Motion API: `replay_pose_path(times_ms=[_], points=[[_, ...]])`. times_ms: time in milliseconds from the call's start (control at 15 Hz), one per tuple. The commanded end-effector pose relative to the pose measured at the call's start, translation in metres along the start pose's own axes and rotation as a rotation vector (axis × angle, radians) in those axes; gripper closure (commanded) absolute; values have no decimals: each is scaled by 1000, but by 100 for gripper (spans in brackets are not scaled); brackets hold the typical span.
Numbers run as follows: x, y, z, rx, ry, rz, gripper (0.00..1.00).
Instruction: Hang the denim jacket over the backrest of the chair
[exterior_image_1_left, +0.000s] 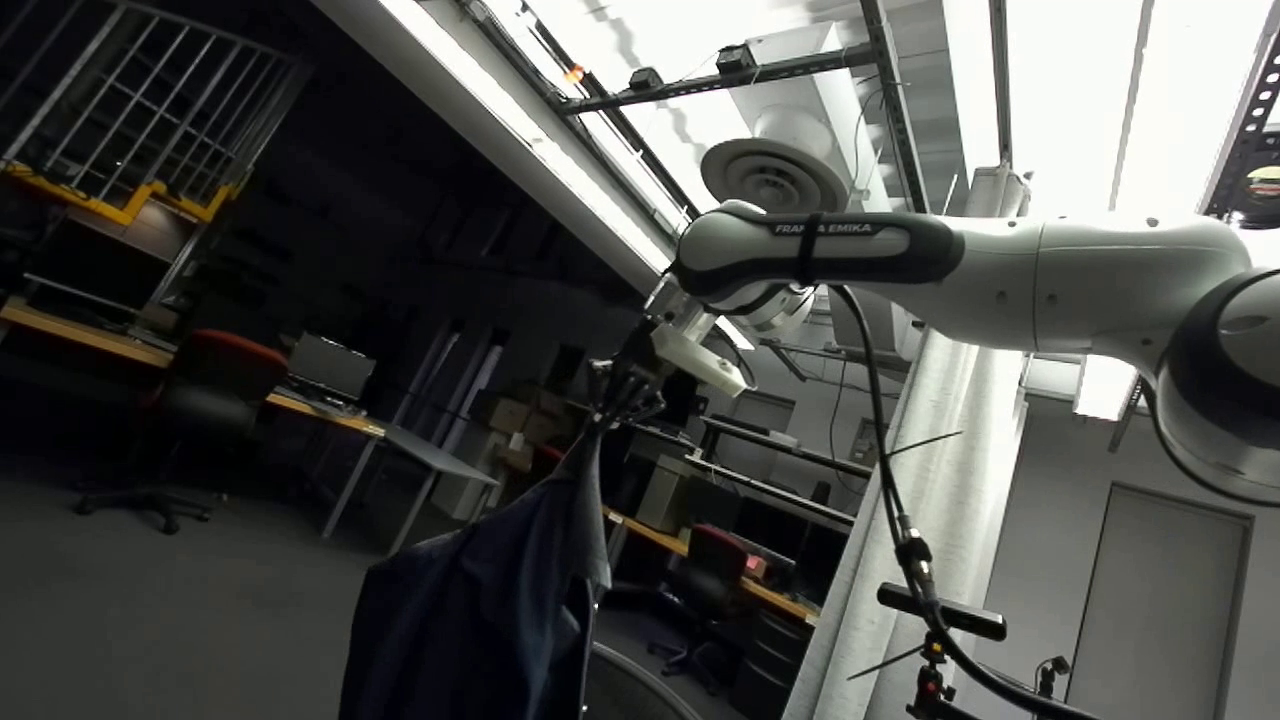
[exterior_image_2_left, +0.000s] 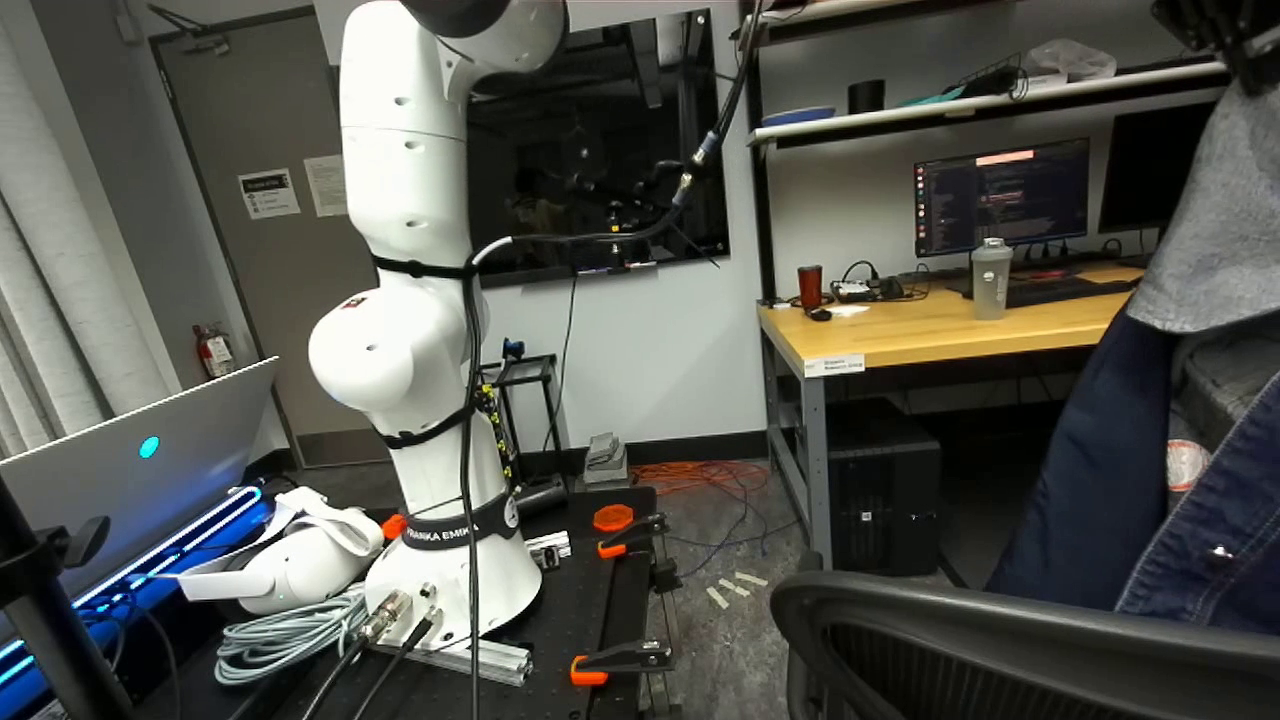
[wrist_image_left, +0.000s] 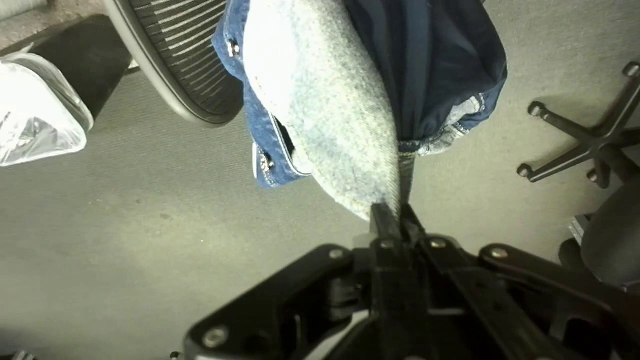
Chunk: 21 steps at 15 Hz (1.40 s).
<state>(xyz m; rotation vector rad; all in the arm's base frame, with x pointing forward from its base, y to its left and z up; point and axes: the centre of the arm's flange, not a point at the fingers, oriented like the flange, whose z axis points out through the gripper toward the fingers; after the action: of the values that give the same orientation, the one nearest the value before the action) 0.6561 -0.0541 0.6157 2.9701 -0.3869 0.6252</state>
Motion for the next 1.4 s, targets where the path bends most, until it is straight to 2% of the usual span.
replay_pose_path(times_ms=[0, 467, 1000, 1333], points=[[7, 31, -66, 0, 30, 22, 99], [26, 96, -136, 6, 47, 121, 99], [53, 220, -200, 23, 79, 326, 99], [58, 285, -223, 32, 102, 426, 99]])
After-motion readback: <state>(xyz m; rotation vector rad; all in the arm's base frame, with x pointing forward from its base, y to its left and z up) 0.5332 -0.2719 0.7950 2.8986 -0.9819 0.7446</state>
